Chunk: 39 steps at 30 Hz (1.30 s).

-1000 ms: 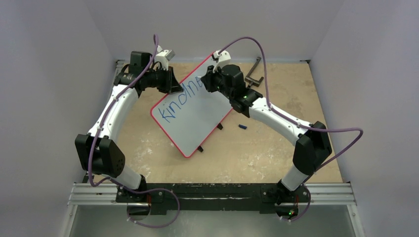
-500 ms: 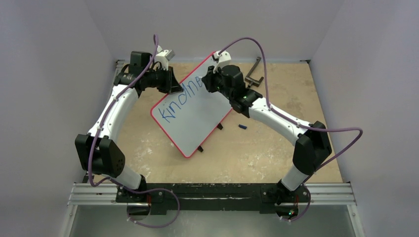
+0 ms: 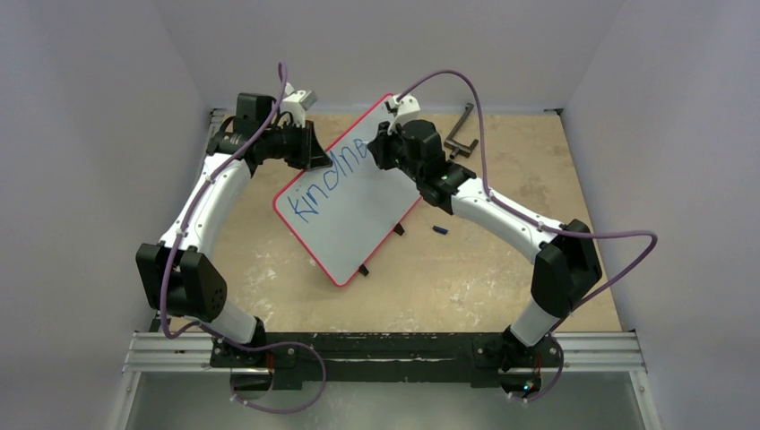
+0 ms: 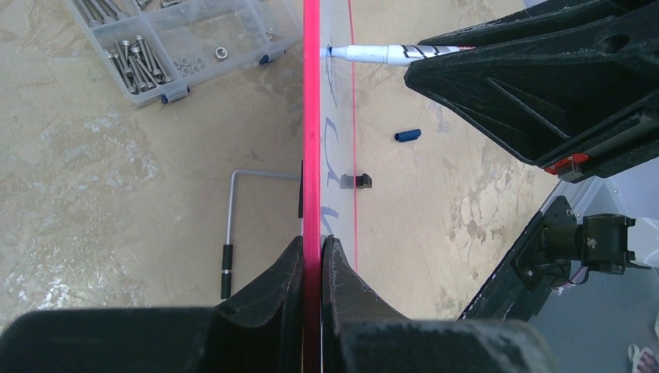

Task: Write a sentence on the whiteboard

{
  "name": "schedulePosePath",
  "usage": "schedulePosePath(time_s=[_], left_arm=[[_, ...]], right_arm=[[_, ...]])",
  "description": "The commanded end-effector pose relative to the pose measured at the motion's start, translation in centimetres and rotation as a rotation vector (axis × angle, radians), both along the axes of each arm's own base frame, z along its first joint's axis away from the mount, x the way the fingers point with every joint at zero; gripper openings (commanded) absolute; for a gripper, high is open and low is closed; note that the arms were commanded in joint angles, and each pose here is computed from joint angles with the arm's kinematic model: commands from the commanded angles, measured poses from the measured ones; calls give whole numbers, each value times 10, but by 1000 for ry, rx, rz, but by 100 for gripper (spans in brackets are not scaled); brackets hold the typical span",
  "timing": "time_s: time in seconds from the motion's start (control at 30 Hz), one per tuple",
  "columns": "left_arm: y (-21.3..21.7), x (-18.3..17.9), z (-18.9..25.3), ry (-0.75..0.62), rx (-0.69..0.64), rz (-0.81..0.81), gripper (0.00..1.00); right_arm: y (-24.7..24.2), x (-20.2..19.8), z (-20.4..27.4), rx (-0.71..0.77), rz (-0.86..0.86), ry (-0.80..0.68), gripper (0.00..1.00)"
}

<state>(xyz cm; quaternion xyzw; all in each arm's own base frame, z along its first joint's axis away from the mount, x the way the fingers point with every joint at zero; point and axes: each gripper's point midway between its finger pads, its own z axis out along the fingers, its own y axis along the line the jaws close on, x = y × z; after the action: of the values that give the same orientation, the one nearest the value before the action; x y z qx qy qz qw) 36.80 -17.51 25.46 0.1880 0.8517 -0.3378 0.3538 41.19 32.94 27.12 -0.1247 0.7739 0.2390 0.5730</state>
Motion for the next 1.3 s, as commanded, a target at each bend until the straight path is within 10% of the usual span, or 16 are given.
schedulePosePath(time_s=[0.0,0.7,1.27], left_arm=[[-6,-16,-5,3,35,-66,0],[-6,-17,-5,2,35,-65,0],[-6,-16,-5,3,37,-63,0]], right_arm=[[-1,-5,4,17,9,-4,0],[-24,-31,85,124,12,-150,0],[-49,19,49,62,-64,-104,0]])
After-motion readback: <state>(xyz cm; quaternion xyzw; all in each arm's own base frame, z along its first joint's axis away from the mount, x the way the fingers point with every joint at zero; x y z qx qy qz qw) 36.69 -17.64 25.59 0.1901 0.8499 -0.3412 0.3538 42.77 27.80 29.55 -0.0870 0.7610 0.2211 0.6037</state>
